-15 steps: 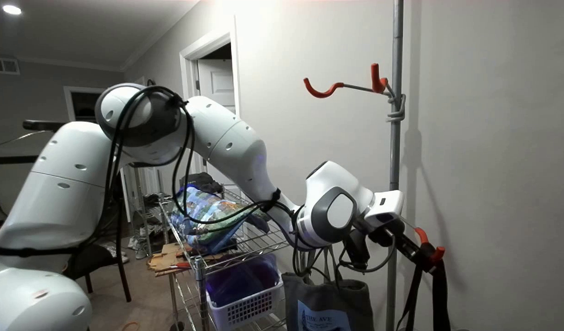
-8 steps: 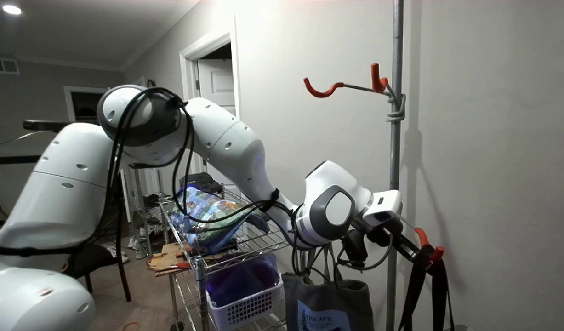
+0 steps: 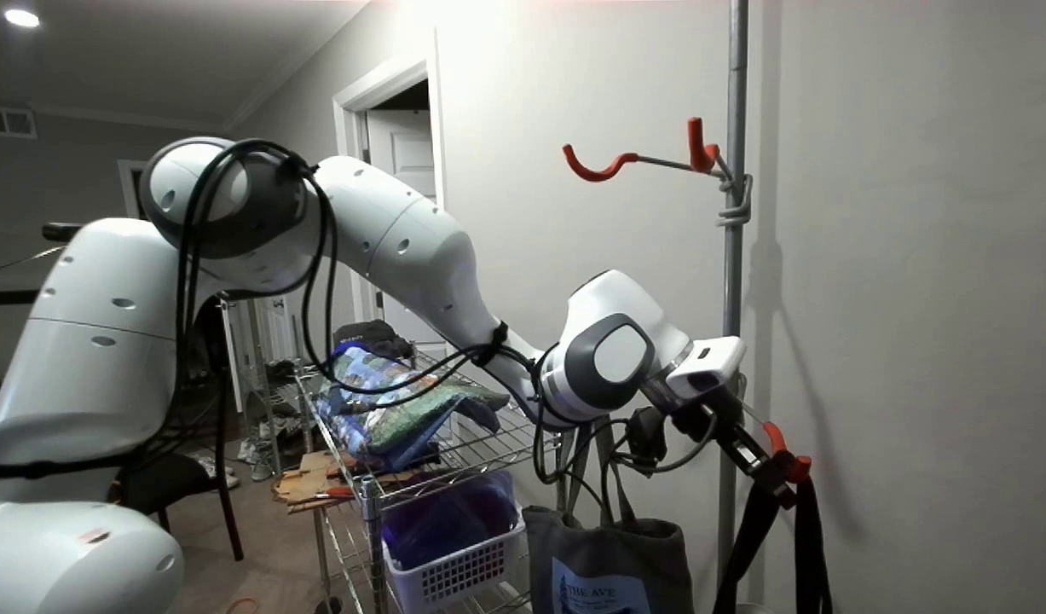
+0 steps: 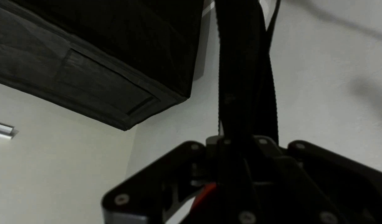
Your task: Take the bags off of the coat rack
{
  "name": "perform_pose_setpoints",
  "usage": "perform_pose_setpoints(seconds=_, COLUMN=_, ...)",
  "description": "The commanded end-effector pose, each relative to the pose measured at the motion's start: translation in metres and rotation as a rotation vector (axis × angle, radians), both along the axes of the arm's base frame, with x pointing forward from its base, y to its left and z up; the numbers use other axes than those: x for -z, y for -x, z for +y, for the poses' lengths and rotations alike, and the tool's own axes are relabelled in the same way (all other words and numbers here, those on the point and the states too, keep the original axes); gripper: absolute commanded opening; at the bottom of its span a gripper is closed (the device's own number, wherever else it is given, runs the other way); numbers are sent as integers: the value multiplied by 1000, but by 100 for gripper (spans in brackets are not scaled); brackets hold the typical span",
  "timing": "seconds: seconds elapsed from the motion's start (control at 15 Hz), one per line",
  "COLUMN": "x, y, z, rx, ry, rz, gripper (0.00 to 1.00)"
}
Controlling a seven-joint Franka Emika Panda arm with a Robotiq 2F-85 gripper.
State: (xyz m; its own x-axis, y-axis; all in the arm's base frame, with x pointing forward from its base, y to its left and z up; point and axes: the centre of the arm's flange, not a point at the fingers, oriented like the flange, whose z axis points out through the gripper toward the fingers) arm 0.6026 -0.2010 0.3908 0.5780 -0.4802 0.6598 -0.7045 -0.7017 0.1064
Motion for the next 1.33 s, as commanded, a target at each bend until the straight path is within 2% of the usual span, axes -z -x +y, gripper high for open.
perform_pose_setpoints(seconds=0.0, x=-38, y=20, z=-1, rx=16, ry=-26, rz=8, gripper=4)
perform_pose_setpoints(seconds=0.4, x=-58, y=27, z=-5, rx=28, ry=-13, rz=-14, gripper=4)
perform_pose_setpoints(seconds=0.93, x=-110, y=45, z=-16, rx=47, ry=121, rz=-73, gripper=3)
perform_pose_setpoints(seconds=1.07, x=-124, y=52, z=-23, rx=45, ry=129, rz=-58, gripper=3)
perform_pose_setpoints(seconds=1.27, x=-138, y=67, z=-27, rx=5, ry=91, rz=15, gripper=3)
